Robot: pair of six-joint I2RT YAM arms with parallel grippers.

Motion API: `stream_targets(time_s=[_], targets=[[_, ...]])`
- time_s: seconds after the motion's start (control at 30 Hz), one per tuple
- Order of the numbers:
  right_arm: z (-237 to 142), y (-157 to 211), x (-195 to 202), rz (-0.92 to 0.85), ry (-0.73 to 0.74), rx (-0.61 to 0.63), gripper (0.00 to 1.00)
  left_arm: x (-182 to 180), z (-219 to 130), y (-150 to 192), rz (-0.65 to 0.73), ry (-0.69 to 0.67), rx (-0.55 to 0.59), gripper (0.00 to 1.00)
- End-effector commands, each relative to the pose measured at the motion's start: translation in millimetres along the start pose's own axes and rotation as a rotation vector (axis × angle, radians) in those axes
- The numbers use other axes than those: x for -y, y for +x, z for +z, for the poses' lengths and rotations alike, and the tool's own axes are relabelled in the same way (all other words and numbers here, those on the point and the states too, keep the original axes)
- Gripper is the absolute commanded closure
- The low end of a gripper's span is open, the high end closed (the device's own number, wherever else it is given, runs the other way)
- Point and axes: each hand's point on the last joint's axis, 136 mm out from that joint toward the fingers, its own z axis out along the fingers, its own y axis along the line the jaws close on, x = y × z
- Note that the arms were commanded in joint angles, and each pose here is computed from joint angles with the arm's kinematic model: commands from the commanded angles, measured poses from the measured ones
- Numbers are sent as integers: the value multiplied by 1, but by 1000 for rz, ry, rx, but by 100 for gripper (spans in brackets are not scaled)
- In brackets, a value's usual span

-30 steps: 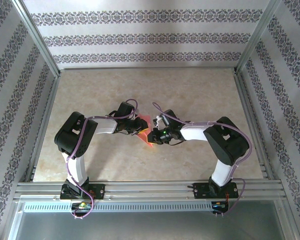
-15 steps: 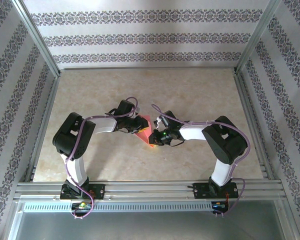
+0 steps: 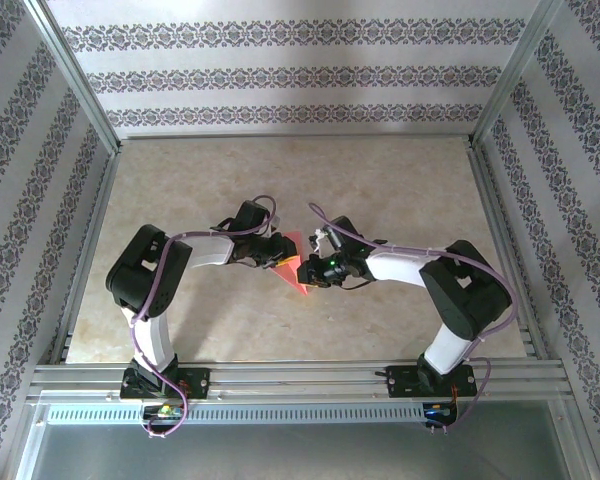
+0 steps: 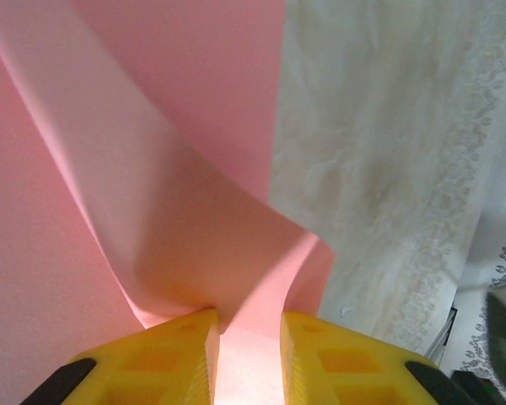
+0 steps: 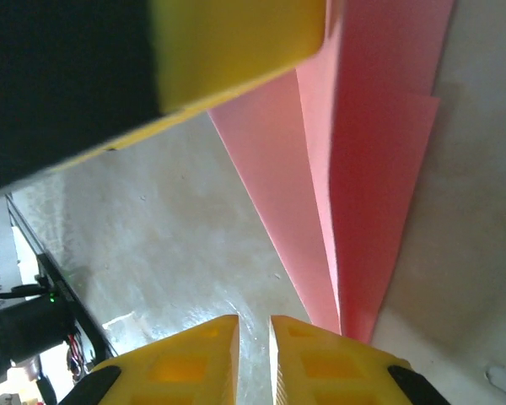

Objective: Fold a paper plane with a square sheet of paper (pick it up from the middle)
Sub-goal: Fourth fold the wing at the center of the table.

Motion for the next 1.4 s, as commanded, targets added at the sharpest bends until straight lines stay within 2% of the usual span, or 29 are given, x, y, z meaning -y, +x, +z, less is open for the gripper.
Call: stream_targets(time_s=[0.0,0.53,1.37], targets=[[-7,-3,4,35,-11,35,81,-6,4,3,-1,-24,-10,74],[6,-1,17,136,-12,15,81,-20,12,6,-19,-59,-28,74],[28,21,23,167,-18,-96,81,-46,13,15,-70,-130,-20,74]])
